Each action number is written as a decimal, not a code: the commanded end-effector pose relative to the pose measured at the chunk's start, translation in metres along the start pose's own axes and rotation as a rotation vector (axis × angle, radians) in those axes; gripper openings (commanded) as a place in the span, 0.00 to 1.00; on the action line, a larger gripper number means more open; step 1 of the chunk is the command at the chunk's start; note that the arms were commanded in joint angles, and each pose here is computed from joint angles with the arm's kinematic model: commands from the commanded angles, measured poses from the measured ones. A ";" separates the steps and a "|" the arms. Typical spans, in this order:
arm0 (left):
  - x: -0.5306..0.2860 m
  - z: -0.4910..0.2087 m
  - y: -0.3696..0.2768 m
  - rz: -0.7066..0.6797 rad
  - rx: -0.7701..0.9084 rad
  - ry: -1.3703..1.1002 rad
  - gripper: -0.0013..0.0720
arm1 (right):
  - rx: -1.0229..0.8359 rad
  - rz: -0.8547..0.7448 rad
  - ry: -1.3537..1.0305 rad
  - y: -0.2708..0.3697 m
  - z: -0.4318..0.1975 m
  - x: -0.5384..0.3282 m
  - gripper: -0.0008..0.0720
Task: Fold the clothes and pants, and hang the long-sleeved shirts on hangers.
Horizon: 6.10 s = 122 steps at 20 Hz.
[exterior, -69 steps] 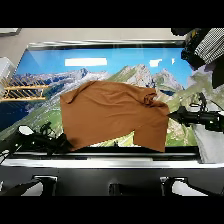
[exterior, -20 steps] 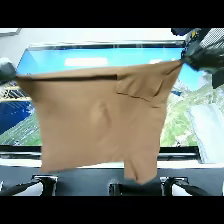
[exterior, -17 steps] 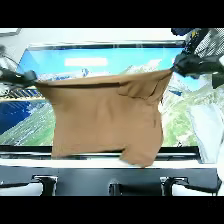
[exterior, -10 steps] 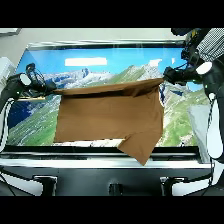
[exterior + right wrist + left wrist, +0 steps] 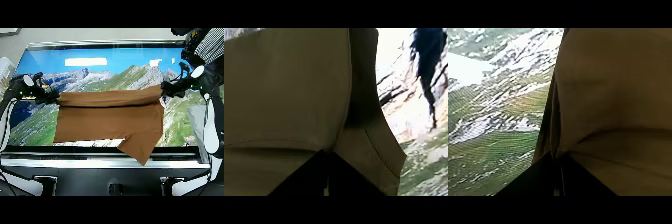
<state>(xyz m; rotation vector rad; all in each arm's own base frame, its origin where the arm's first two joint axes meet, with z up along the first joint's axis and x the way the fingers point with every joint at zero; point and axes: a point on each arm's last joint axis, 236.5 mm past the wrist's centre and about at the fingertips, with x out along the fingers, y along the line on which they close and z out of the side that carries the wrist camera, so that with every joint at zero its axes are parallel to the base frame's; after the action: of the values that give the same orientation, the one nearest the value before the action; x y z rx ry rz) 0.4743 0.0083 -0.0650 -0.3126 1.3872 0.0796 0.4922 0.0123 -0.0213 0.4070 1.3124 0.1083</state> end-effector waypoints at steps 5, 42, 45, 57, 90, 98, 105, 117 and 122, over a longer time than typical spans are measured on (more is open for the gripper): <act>0.025 -0.031 -0.006 0.014 0.031 0.138 0.03 | -0.007 -0.121 0.162 -0.017 -0.033 0.048 0.05; -0.105 -0.105 0.022 -0.227 -0.150 0.015 0.65 | 0.351 0.338 0.230 -0.003 -0.292 0.038 0.37; -0.094 -0.126 0.038 -0.224 -0.188 0.056 0.72 | 0.314 0.342 0.246 0.005 -0.296 0.038 0.05; -0.008 -0.229 0.052 -0.269 -0.376 0.225 0.71 | 0.248 0.381 0.113 0.029 -0.281 -0.008 0.05; -0.073 -0.079 -0.006 -0.246 -0.183 -0.197 0.03 | 0.046 0.351 -0.112 0.042 -0.146 -0.041 0.05; -0.020 0.003 -0.042 -0.250 -0.083 -0.143 0.03 | 0.089 0.290 -0.129 0.018 -0.073 -0.008 0.05; 0.011 0.002 -0.051 -0.247 -0.069 -0.070 0.36 | 0.130 0.327 -0.064 0.016 -0.076 0.009 0.26; -0.145 -0.004 -0.012 -0.043 0.083 -0.158 0.46 | 0.174 0.327 0.076 -0.064 -0.095 -0.024 0.94; -0.149 -0.006 -0.012 -0.046 0.057 -0.159 0.46 | 0.171 0.387 0.156 -0.058 -0.105 0.013 0.94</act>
<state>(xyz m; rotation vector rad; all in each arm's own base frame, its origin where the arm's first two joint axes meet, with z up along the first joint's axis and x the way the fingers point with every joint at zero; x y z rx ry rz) 0.4476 0.0119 0.0760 -0.2774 1.2226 0.0090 0.3870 -0.0252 -0.0582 0.7935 1.3568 0.3084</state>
